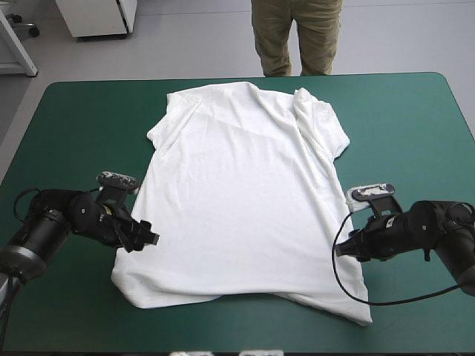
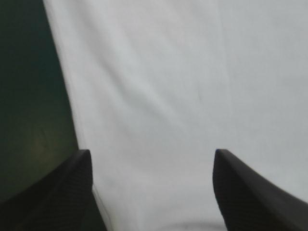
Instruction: Fold the cloth
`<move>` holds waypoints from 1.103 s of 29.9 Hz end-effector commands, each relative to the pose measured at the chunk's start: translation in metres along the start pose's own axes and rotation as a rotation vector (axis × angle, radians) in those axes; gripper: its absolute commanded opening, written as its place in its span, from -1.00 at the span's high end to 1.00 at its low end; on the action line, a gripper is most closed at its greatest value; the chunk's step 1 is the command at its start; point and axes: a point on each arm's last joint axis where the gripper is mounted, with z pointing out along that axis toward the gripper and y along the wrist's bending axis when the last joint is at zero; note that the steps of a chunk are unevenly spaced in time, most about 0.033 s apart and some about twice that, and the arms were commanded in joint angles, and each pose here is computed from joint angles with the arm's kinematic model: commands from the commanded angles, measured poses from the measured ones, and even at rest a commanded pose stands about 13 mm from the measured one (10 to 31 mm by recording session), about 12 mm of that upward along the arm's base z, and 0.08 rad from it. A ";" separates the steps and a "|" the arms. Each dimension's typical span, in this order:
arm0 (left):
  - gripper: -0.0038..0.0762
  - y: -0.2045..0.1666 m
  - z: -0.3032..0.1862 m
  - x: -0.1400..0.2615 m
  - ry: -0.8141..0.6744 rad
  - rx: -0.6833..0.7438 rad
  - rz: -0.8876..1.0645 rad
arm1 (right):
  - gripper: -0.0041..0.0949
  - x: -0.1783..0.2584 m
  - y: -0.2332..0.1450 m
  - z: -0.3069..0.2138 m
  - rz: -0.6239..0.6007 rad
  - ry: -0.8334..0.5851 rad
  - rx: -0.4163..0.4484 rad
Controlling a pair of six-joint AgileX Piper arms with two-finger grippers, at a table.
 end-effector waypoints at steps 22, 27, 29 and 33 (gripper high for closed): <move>-0.37 0.068 0.049 -0.172 -0.062 -0.072 -0.234 | 0.02 -0.048 0.005 -0.061 -0.060 -0.307 0.059; -0.37 0.071 0.084 -0.174 -0.011 -0.042 -0.248 | 0.02 -0.049 0.005 -0.062 -0.060 -0.320 0.062; -0.37 0.072 0.095 -0.175 -0.004 -0.035 -0.240 | 0.02 -0.050 0.005 -0.062 -0.060 -0.327 0.063; -0.23 0.071 0.113 -0.175 0.023 -0.011 -0.230 | 0.07 -0.050 0.005 -0.062 -0.060 -0.328 0.064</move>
